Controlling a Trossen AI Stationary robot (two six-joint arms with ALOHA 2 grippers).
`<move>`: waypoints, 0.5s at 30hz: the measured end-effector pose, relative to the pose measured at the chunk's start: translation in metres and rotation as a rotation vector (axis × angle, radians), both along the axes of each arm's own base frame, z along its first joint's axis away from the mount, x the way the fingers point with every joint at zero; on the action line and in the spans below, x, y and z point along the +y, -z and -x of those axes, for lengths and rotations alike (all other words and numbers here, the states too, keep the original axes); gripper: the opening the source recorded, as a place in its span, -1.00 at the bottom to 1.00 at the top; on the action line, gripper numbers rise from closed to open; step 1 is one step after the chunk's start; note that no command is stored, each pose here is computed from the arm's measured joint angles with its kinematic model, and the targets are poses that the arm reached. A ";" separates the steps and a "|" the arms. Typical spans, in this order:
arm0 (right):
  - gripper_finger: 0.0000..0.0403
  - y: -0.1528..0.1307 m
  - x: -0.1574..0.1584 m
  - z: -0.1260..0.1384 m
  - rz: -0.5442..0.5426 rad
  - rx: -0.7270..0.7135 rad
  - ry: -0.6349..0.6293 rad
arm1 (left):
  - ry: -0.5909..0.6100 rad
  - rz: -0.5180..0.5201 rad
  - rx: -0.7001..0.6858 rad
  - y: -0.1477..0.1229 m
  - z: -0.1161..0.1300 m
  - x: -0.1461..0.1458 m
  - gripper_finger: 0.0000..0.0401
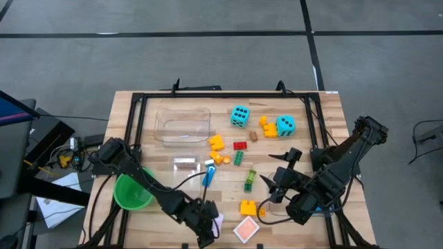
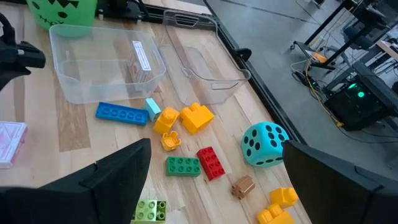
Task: Pick & Place Toys
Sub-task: Put the pink playing card box into the bottom left transparent bin
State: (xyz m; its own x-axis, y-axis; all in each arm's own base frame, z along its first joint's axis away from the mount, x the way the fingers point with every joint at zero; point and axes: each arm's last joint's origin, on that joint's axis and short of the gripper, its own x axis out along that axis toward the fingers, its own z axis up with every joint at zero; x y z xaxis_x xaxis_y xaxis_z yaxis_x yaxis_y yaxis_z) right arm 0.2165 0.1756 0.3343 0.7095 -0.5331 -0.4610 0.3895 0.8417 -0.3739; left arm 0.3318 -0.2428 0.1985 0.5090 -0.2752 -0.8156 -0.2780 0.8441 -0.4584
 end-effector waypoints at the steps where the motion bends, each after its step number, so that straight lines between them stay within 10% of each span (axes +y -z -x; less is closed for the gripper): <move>1: 0.77 0.000 0.000 0.000 0.000 0.000 0.000 | 0.002 0.004 -0.005 0.000 0.000 -0.001 0.88; 15: 0.77 0.000 0.000 0.000 -0.001 -0.001 0.001 | -0.020 0.048 0.021 0.024 0.005 -0.003 0.50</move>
State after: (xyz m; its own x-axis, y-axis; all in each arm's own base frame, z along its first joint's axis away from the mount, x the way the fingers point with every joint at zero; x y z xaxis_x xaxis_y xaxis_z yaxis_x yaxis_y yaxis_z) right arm 0.2167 0.1755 0.3343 0.7093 -0.5334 -0.4609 0.3904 0.8416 -0.3732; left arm 0.3267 -0.2459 0.1749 0.4977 -0.3040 -0.8123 -0.3048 0.8155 -0.4919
